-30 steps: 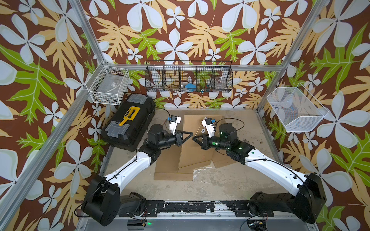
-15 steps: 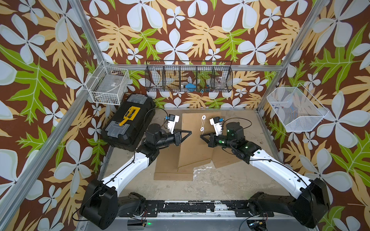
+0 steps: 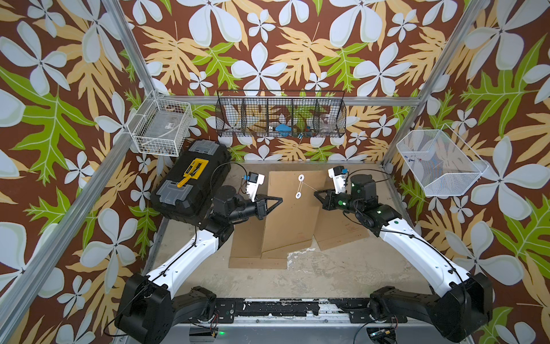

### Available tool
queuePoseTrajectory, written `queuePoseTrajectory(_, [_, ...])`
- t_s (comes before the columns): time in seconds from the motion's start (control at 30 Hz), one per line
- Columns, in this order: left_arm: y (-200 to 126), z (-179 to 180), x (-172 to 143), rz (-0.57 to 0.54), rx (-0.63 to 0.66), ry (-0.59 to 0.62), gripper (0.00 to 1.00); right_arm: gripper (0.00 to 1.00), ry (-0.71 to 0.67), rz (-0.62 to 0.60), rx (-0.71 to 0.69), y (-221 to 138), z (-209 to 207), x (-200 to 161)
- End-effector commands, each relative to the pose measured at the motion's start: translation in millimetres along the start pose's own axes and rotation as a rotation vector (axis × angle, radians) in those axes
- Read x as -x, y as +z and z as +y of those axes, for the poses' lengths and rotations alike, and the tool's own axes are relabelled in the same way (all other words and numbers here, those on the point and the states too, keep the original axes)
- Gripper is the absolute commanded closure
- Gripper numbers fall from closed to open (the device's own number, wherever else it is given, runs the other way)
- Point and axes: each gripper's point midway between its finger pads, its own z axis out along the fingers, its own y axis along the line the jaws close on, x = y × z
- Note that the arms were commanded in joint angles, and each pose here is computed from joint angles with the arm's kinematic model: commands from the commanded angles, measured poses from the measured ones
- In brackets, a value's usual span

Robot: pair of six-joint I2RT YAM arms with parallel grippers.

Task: Close the mouth of the file bag
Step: Close the file bag.

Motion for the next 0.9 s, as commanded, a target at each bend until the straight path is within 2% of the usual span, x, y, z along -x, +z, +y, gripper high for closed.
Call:
queuePoseTrajectory(0.0, [-2,-4,2,-0.003,-0.014,0.031,1.0,1.0,-0.038,-0.006,-0.08,-6,-10,5])
queuePoseTrajectory(0.33, [0,3,-6,0.019,-0.004,0.014,1.0,1.0,-0.087,-0.051,-0.128,-19,-6,31])
queuePoseTrajectory(0.67, [1,-2,-10,0.023,-0.032,0.003,1.0,1.0,-0.13,-0.078,-0.216,-6,-16,65])
queuePoseTrajectory(0.87, [2,-2,-17,0.039,-0.036,-0.007,1.0,1.0,-0.144,-0.094,-0.196,3,-4,82])
